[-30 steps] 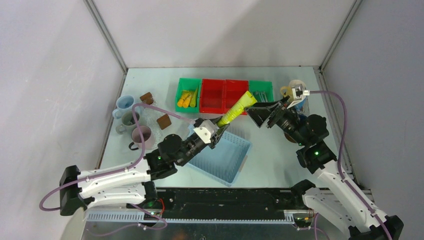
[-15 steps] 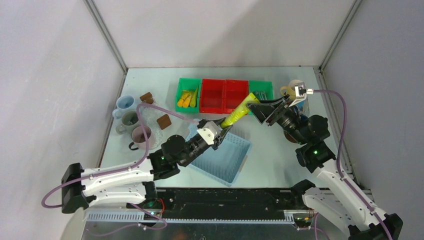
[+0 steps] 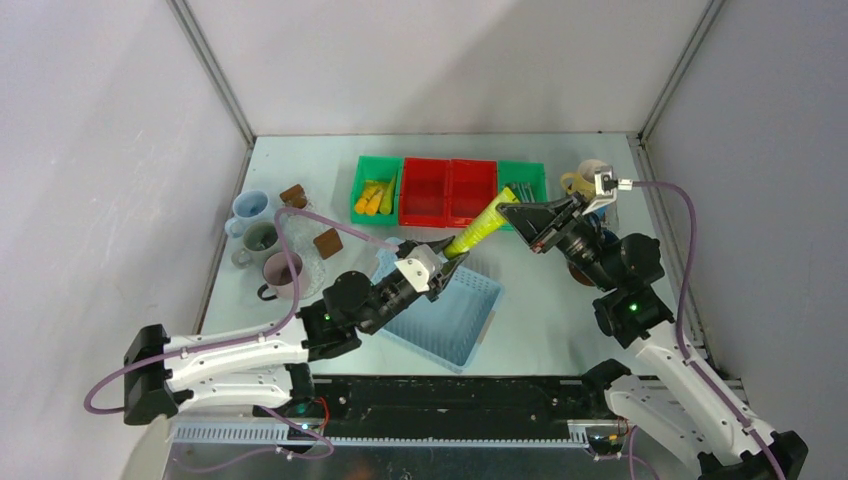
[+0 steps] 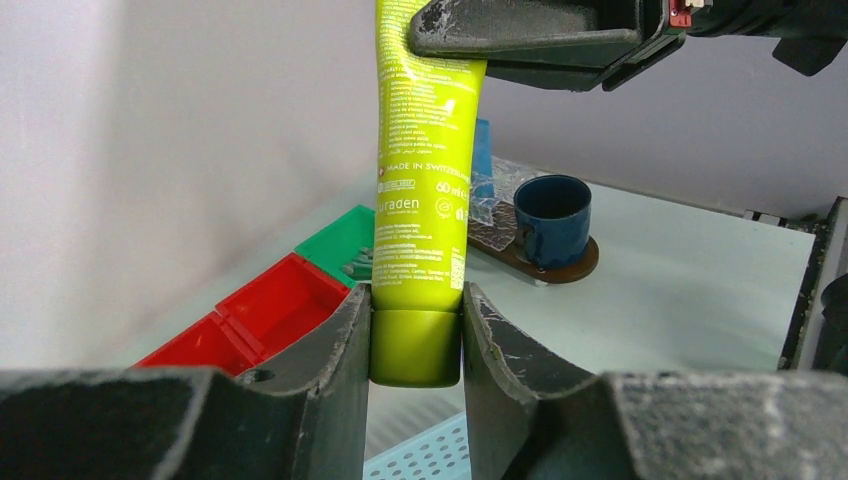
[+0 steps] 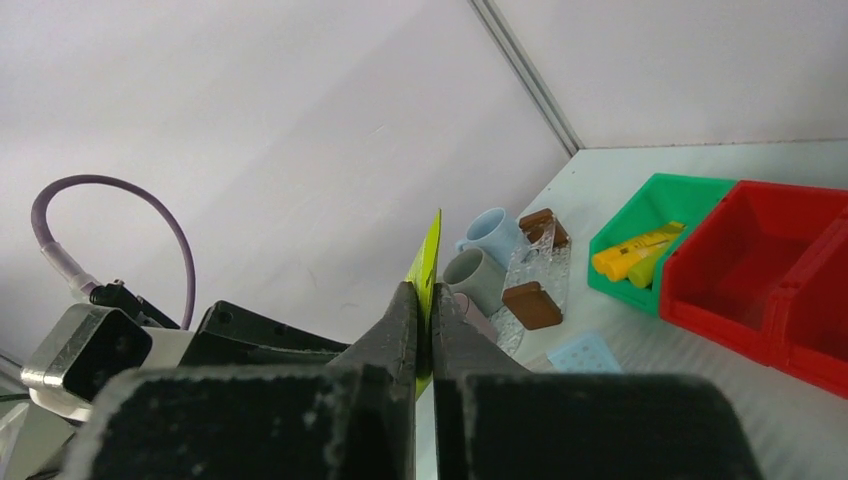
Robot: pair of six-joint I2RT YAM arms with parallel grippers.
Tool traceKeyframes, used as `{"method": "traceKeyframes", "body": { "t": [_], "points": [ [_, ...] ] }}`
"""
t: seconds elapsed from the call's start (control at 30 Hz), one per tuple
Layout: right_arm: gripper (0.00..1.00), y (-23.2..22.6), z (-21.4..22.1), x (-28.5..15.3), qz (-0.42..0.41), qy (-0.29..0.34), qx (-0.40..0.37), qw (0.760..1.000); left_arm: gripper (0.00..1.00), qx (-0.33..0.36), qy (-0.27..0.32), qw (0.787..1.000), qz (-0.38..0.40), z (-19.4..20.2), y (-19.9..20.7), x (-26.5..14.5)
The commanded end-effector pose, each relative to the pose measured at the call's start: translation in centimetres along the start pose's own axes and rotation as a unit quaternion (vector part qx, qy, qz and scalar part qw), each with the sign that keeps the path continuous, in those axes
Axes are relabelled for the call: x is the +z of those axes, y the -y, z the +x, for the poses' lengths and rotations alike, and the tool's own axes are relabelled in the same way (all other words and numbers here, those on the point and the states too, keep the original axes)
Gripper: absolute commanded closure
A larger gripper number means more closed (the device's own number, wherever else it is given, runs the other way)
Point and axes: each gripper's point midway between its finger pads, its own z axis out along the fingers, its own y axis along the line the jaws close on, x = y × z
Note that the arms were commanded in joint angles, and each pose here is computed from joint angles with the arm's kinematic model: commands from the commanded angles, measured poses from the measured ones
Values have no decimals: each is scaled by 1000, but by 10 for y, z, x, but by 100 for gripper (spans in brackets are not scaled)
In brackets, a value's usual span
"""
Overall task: Prepare toiletry sets of a toothbrush and toothpaste on the tray
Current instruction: Pick up the toothpaste from the storage box.
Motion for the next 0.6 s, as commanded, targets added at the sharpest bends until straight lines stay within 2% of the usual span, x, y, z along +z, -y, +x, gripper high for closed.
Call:
{"method": "traceKeyframes", "body": {
  "t": [0.0, 0.03, 0.13, 0.27, 0.47, 0.57],
  "points": [
    [100, -12, -26, -2, -6, 39, -34, 999, 80, -7, 39, 999, -5, -21, -2, 0],
    [100, -12, -27, -4, -4, 40, -39, 998, 75, -11, 36, 999, -6, -19, -2, -1],
    [100, -5, -33, -9, 11, 48, -74, 996, 53, -12, 26, 1000, -11, -16, -4, -3],
    [100, 13, -38, -20, 57, 51, -125, 989, 31, -10, 9, 999, -40, -11, -16, -7],
    [100, 38, -63, -44, 126, 82, -208, 967, 8, 4, -22, 996, -90, -5, -41, -19],
    [100, 57, -82, -58, 179, 100, -261, 943, 3, -8, -29, 993, -115, -6, -58, -26]
  ]
}}
